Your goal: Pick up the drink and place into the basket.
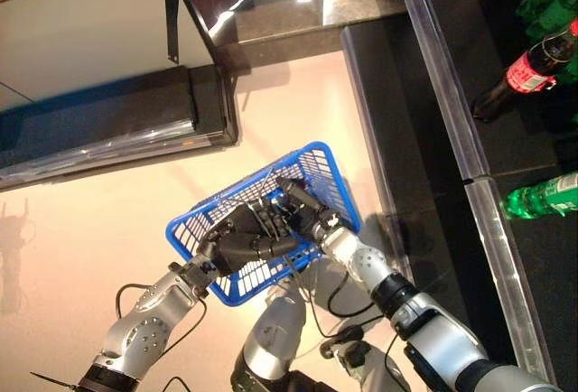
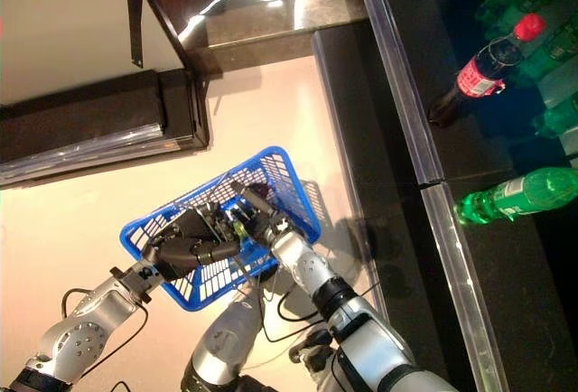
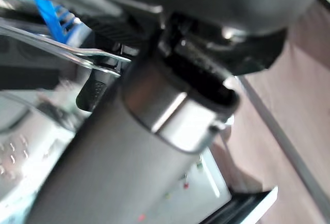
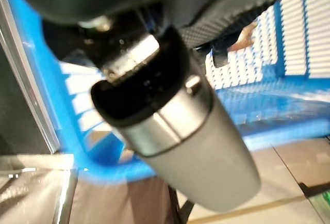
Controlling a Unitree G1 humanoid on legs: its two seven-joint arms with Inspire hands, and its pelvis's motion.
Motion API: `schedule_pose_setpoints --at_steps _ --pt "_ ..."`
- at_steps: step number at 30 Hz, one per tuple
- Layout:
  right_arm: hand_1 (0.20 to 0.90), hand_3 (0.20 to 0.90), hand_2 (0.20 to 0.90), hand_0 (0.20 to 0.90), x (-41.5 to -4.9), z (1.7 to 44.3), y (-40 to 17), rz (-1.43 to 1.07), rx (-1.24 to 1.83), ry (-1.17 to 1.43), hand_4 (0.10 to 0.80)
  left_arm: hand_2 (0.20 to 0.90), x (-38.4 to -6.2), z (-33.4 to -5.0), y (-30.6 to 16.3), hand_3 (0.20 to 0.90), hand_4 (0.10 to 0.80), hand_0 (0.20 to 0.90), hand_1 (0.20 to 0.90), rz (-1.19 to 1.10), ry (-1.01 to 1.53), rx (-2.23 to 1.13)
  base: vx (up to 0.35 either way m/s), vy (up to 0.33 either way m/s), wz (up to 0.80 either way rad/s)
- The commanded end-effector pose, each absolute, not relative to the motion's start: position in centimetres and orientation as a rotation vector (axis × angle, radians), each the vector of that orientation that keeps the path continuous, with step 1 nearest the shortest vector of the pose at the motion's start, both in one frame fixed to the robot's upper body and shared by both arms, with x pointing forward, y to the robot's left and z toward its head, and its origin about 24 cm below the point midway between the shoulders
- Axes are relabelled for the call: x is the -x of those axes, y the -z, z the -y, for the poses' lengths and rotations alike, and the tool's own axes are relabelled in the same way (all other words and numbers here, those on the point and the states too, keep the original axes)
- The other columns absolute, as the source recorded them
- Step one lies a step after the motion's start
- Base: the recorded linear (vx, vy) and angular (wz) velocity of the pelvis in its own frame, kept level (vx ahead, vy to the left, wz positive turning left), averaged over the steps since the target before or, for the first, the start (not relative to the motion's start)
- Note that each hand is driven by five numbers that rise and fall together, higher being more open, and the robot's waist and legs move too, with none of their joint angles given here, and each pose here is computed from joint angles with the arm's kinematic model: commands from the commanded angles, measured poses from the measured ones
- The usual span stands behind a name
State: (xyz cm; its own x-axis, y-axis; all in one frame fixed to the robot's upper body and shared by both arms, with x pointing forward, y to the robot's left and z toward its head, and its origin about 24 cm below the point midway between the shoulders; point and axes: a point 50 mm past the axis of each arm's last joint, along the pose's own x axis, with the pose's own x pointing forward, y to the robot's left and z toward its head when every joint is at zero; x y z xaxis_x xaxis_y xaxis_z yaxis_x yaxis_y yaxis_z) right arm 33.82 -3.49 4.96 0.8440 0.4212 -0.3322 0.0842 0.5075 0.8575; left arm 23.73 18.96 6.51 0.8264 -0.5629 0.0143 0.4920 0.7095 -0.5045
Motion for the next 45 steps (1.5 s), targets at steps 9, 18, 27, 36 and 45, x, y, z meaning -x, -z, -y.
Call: schedule_pose_setpoints --at_steps 9,18,27,36,45 --pt "0.9 0.9 0.9 0.9 -33.1 0.2 -10.3 -0.345 -1.065 -0.486 0.8 0.3 -21.8 -15.7 -19.9 0.2 0.1 0.3 0.3 0.626 1.022 0.58 -0.012 0.01 -0.02" --pt "0.9 0.9 0.9 0.9 -30.6 3.2 -10.1 -0.208 -0.953 -0.627 0.8 0.3 -21.1 -17.2 -20.0 0.2 0.1 0.3 0.3 0.668 0.962 0.57 -0.021 -0.005 -0.07" --pt "0.9 0.9 0.9 0.9 -26.0 5.7 -8.9 -0.132 -0.819 -0.866 0.8 0.3 -21.5 -20.1 -18.3 0.2 0.1 0.3 0.3 0.65 0.728 0.515 -0.01 -0.039 -0.09" --pt "0.9 0.9 0.9 0.9 -23.2 8.3 -6.9 -0.101 -0.782 -0.917 0.8 0.3 -21.5 -21.6 -16.0 0.2 0.1 0.3 0.3 0.566 0.62 0.585 -0.043 -0.028 -0.13" --pt "0.9 0.9 0.9 0.9 -20.5 13.2 -1.4 -0.237 -0.709 -0.718 0.8 0.3 -21.2 -24.6 -9.2 0.2 0.1 0.3 0.3 0.321 0.243 0.566 0.016 0.052 -0.25"
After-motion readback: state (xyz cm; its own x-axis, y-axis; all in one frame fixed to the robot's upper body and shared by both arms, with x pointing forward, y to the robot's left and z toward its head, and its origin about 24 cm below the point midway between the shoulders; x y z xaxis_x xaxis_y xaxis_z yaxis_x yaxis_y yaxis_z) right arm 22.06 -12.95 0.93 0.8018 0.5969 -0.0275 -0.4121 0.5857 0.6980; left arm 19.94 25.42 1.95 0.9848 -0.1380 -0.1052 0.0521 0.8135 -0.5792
